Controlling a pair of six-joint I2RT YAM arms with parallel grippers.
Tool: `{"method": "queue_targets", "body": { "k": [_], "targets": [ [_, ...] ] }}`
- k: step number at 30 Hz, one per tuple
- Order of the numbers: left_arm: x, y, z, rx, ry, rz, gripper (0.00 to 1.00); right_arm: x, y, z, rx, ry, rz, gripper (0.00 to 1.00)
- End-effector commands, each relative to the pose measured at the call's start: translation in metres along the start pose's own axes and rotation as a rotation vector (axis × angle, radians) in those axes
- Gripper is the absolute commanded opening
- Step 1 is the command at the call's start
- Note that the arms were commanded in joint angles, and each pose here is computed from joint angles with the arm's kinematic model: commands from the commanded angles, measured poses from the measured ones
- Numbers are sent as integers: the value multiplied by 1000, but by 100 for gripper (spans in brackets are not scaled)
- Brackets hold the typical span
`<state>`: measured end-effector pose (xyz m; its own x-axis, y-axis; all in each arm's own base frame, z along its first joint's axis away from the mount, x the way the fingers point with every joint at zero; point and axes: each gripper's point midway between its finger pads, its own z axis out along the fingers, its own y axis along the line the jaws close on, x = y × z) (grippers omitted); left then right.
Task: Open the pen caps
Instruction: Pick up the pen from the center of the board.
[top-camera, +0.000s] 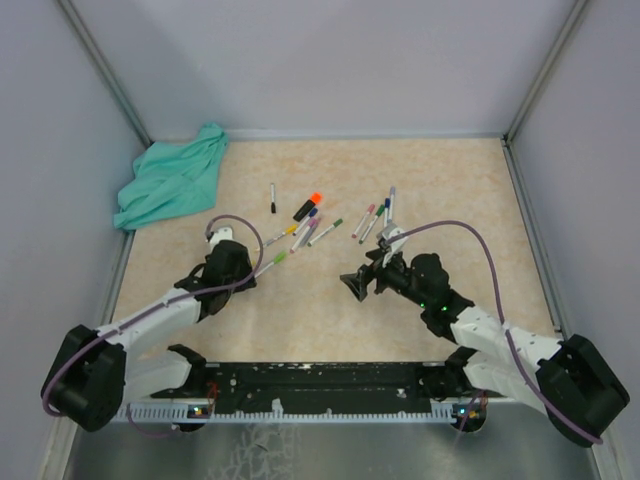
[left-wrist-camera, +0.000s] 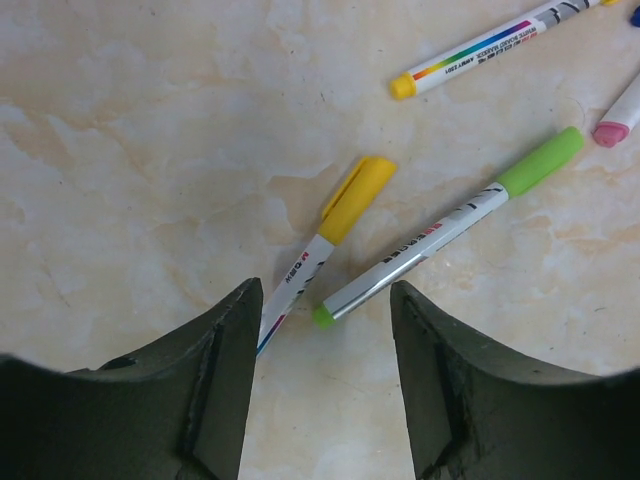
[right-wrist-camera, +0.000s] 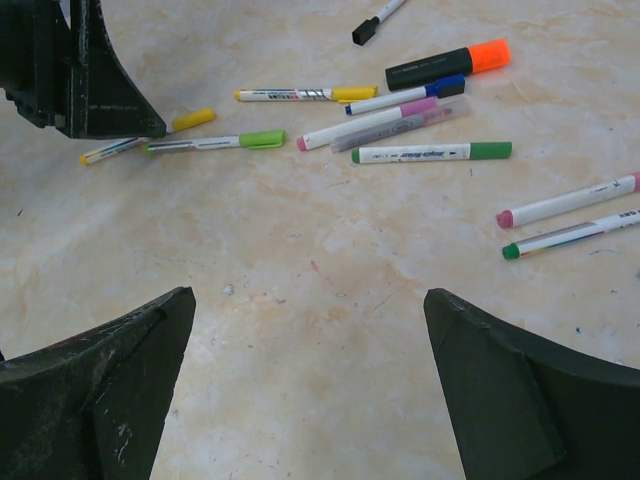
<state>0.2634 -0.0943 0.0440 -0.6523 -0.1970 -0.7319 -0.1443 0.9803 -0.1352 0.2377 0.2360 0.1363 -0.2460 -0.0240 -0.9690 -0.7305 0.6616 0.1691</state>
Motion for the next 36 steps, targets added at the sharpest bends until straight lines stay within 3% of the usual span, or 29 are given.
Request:
{"method": "queue_targets", "body": {
  "k": [1, 3, 14, 19, 31, 36],
  "targets": [
    [-11, 0, 1, -30, -15, -22, 57, -18, 4, -2, -11, -73, -14, 99],
    [-12, 1, 3, -36, -15, -27, 53, -18, 4, -2, -9, -75, -15, 99],
    [-11, 7, 14, -67, 12, -41, 50, -18, 5, -2, -14, -74, -13, 99],
    [-8, 11, 20, -94, 32, -49, 38, -18, 5, -3, -12, -75, -13, 99],
    [7, 14, 27, -120, 82, -47, 38, -18, 4, -3, -10, -75, -13, 99],
    [14, 15, 27, -121, 109, -47, 18, -18, 5, -2, -16, -75, -11, 99]
  ]
}}
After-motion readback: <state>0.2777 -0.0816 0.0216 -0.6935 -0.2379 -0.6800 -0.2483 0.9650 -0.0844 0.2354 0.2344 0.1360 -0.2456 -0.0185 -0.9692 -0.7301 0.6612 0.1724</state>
